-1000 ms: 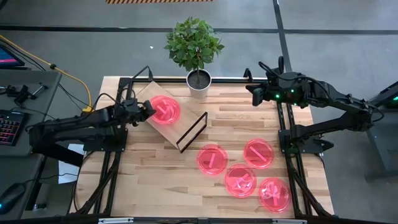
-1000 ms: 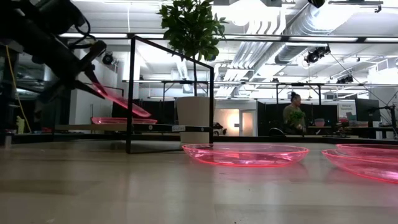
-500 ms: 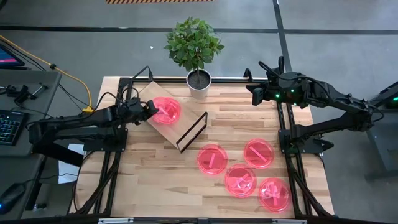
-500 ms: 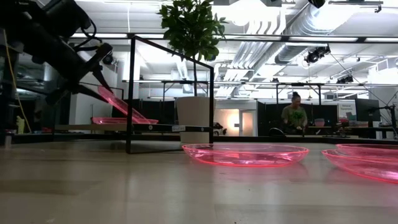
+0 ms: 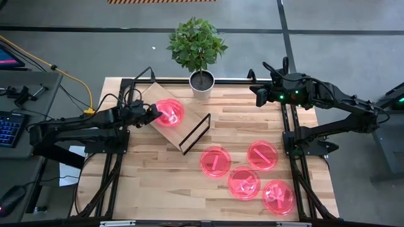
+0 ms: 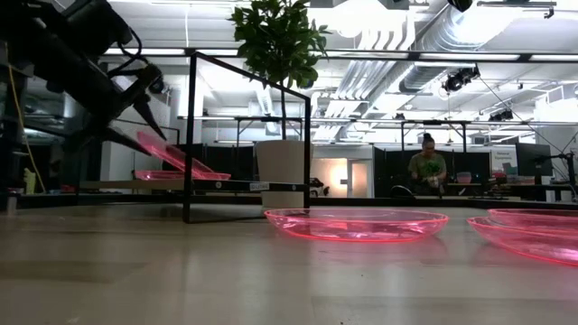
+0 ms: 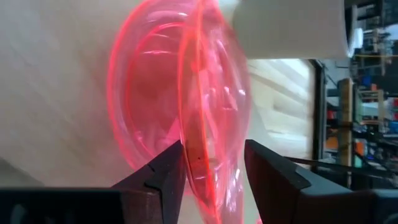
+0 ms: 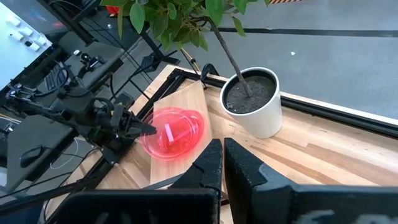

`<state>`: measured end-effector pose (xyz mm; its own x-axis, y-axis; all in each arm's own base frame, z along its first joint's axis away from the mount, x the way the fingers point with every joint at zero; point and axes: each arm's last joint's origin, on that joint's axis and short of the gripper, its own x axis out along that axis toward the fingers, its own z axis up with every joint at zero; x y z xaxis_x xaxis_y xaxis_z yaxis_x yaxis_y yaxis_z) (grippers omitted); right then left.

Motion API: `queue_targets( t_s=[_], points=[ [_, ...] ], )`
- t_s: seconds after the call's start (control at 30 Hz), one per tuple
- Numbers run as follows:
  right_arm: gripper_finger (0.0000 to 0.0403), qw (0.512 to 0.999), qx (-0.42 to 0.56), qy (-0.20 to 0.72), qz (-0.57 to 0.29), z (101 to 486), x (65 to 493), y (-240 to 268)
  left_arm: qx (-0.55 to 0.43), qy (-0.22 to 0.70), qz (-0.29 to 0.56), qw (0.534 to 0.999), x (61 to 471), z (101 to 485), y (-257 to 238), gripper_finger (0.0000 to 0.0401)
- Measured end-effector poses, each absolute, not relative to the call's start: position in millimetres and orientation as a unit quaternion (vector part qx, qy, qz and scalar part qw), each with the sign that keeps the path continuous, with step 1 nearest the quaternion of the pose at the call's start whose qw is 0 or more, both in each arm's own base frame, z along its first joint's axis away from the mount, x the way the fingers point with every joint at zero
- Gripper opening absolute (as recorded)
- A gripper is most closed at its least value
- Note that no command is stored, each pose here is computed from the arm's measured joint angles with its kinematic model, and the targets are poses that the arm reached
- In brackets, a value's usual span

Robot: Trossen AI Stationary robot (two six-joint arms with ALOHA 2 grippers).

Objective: Place and stack plates onto a shelf
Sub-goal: Stack the pink plate on top of the pink plate on the shelf

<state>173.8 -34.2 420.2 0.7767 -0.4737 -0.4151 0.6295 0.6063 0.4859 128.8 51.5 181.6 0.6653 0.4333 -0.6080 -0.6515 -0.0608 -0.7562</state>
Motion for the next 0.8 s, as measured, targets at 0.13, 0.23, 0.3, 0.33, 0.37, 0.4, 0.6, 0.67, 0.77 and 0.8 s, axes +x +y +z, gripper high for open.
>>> queue_targets(
  t_s=[0.13,0.23,0.3,0.33,0.37,0.4,0.6,0.67,0.77,0.8],
  points=[
    [0.0000,0.888,0.317,0.123,-0.311,420.3,173.8,-34.2,-0.612,0.089,0.398,0.678,129.1,182.8,51.6,0.0152],
    [0.0000,0.888,0.317,0.123,-0.311,420.3,173.8,-34.3,-0.603,0.084,0.394,0.689,131.1,190.7,52.5,0.0152],
    [0.0000,0.887,0.315,0.121,-0.315,420.3,173.6,-34.5,-0.595,0.087,0.403,0.690,130.7,193.6,54.3,0.0152],
    [0.0000,0.887,0.315,0.121,-0.316,420.2,173.7,-34.6,-0.592,0.088,0.408,0.690,130.5,194.8,55.6,0.0152],
    [0.0000,0.887,0.315,0.120,-0.316,420.3,173.6,-34.5,-0.589,0.088,0.411,0.690,130.6,196.6,57.2,0.0152],
    [0.0000,0.887,0.315,0.120,-0.316,420.3,173.6,-34.6,-0.585,0.088,0.414,0.692,131.2,198.2,58.7,0.0152],
    [0.0000,0.884,0.322,0.118,-0.317,420.2,173.6,-34.6,-0.568,0.118,0.441,0.685,133.5,194.2,66.3,0.0152],
    [0.0000,0.884,0.322,0.118,-0.317,420.3,173.6,-34.5,-0.568,0.123,0.442,0.683,136.3,192.1,67.7,0.0152],
    [0.0000,0.884,0.322,0.118,-0.318,420.3,173.6,-34.6,-0.567,0.131,0.445,0.681,141.1,188.5,69.8,0.0152],
    [0.0000,0.884,0.323,0.117,-0.318,420.3,173.6,-34.6,-0.565,0.130,0.443,0.684,142.7,188.3,70.6,0.0152]
  ],
)
